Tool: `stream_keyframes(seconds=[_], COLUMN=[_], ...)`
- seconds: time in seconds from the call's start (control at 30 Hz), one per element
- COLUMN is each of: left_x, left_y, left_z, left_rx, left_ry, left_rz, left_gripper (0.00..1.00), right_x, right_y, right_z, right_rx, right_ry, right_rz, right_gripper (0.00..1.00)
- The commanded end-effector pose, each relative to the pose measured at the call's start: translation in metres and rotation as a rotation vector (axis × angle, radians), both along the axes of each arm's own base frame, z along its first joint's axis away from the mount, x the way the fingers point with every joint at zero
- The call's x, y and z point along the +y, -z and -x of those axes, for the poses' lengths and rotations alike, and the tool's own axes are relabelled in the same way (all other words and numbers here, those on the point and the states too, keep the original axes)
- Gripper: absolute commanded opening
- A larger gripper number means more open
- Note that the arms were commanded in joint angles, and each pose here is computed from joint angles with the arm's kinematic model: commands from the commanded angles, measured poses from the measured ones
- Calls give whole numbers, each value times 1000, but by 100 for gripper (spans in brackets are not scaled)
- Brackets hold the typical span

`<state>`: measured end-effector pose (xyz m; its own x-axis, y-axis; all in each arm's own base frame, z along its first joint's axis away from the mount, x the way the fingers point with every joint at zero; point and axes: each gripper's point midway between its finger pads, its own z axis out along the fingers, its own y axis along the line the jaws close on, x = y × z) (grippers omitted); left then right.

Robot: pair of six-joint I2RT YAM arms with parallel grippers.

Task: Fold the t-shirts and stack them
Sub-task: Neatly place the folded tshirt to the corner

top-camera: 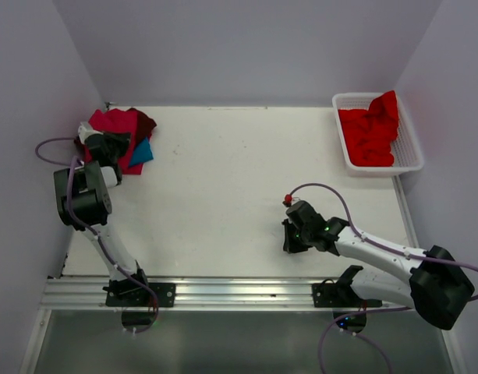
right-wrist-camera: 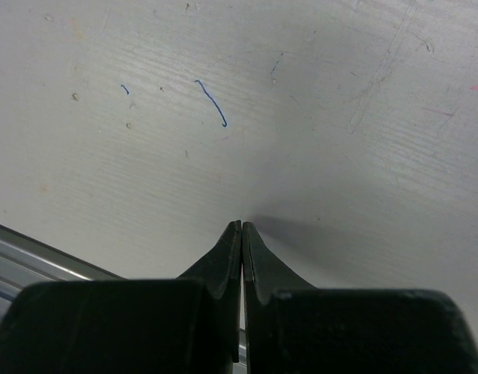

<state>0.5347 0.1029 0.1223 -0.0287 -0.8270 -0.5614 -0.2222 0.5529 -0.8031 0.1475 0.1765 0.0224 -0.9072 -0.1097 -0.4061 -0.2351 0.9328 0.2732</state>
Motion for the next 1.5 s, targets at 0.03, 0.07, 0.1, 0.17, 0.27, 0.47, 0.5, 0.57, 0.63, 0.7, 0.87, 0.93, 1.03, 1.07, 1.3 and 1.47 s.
stream_keyframes(seconds=[0.03,0.07,0.1,0.17,0.27,0.47,0.5,0.57,0.63,0.7,0.87,0.93,1.03,1.07,1.3,1.47], left_x=[22,22,25,20,21,20,19,18,18,18,39,65,88,94,106,92], left_y=[26,40,69,80,97,41,18,-12,-47,-74,-81,-68,-23,-11,83,69], left_z=[8,11,17,18,22,16,15,14,15,16,16,13,13,11,15,18], left_rx=[15,41,94,86,102,-64,-111,-185,-261,-323,-312,-250,-102,-65,179,126], left_ry=[-82,-93,-103,-59,-43,11,20,35,45,51,-49,-168,-281,-295,-307,-215], left_rz=[61,115,164,222,249,203,182,156,132,116,106,85,100,112,198,189], left_gripper=[0,0,0,0,0,0,0,0,0,0,0,0,0,0,0,0], right_x=[1,1,1,2,3,6,7,7,8,8,8,5,2,1,-1,1], right_y=[-5,-6,-6,-9,-13,-10,-9,-7,-6,-5,-3,-3,-7,-9,-12,-13], right_z=[2,2,1,0,-2,-4,-4,-4,-4,-4,-3,-2,0,0,3,2], right_rx=[11,12,12,11,7,10,14,14,16,17,21,21,14,8,5,1], right_ry=[10,8,6,-1,-7,-9,-7,-8,-8,-9,-7,-2,0,1,17,15], right_rz=[-8,-5,-1,6,9,6,6,4,2,-1,0,4,7,4,-11,-21], right_gripper=[0,0,0,0,0,0,0,0,0,0,0,0,0,0,0,0])
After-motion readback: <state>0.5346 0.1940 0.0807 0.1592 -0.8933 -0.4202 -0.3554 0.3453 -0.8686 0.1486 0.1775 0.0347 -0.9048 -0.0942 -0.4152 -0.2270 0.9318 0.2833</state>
